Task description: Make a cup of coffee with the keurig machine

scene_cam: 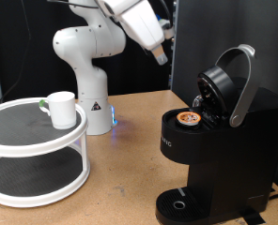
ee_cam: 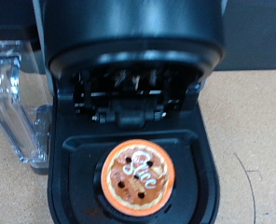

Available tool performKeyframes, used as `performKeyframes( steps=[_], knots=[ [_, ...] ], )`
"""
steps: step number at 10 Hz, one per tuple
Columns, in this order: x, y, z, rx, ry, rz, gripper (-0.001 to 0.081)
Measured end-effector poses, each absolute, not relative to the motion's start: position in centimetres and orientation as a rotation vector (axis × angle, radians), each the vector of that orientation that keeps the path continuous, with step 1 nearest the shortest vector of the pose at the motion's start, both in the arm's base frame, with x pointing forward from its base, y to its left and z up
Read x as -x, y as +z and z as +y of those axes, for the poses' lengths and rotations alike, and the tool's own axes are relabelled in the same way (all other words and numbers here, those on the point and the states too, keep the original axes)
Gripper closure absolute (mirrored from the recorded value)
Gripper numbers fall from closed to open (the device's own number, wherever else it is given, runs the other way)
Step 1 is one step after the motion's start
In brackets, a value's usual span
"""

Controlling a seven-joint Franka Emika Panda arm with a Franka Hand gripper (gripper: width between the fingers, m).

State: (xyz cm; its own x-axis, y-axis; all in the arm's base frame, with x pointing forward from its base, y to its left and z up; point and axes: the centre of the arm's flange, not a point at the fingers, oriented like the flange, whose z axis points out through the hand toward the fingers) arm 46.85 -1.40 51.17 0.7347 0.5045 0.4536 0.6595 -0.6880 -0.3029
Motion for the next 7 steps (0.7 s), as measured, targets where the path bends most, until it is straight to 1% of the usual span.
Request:
performKeyframes(
  steps=[3,5,7],
  knots=[
    [-47.2,53.3,-2.1,2.458,-0.486,-0.863,0.0004],
    [-47.2,52.9,-2.1,2.461,-0.488,-0.869,0.0004],
    [-47.2,52.5,-1.0,2.447,-0.488,-0.869,0.0004]
  ],
)
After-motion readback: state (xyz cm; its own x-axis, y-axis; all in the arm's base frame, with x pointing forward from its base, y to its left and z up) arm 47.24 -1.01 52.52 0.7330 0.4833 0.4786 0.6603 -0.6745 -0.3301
